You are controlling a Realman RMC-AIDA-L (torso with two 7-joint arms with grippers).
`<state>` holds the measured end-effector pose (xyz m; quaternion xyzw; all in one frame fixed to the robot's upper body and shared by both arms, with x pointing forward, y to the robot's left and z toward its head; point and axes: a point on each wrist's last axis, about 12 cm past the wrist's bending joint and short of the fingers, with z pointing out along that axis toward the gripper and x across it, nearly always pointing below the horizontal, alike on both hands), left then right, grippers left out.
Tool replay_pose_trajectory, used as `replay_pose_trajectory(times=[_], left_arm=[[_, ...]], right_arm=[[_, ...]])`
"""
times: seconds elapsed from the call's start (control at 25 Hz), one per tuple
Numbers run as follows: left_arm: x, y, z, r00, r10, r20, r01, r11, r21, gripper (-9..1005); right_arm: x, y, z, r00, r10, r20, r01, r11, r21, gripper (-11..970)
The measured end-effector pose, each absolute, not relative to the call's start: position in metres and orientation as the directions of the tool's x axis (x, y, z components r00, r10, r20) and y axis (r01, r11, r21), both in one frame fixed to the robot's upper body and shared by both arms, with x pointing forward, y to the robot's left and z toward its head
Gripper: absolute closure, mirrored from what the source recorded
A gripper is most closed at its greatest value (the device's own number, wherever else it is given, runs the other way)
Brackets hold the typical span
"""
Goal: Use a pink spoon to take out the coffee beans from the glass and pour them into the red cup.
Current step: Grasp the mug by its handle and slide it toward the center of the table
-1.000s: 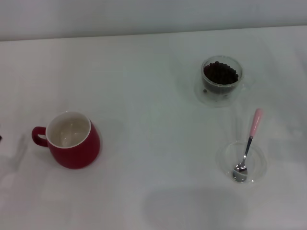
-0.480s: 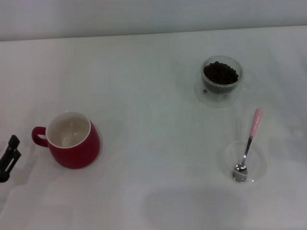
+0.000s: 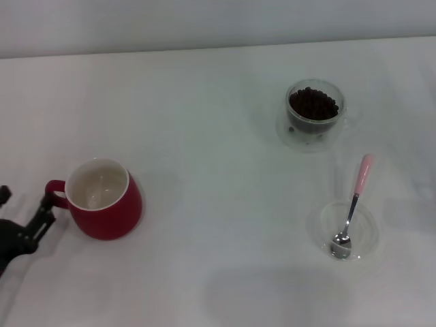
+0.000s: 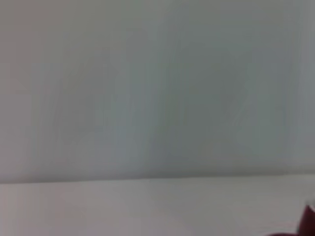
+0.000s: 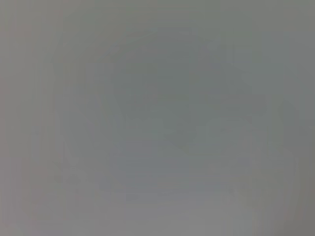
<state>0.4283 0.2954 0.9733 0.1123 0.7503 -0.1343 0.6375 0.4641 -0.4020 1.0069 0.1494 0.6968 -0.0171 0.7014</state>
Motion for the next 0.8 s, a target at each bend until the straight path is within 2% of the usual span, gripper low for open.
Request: replay_pose_trajectory(times=[0.76, 0.8], left_arm=[[0.444, 0.287, 0.972, -0.194, 0.036, -0.980, 0.383, 0.923, -0.042, 208], [0.444, 0.287, 0.972, -0.195, 0.037, -0.980, 0.383, 0.923, -0.041, 241]], right_arm=[[0.462, -0.404, 1.006, 0.023, 0.187, -0.982, 0.243, 0.952, 0.187, 90], [0.462, -0.403, 1.006, 0.023, 0.187, -0.982, 0.243, 0.952, 0.187, 90]])
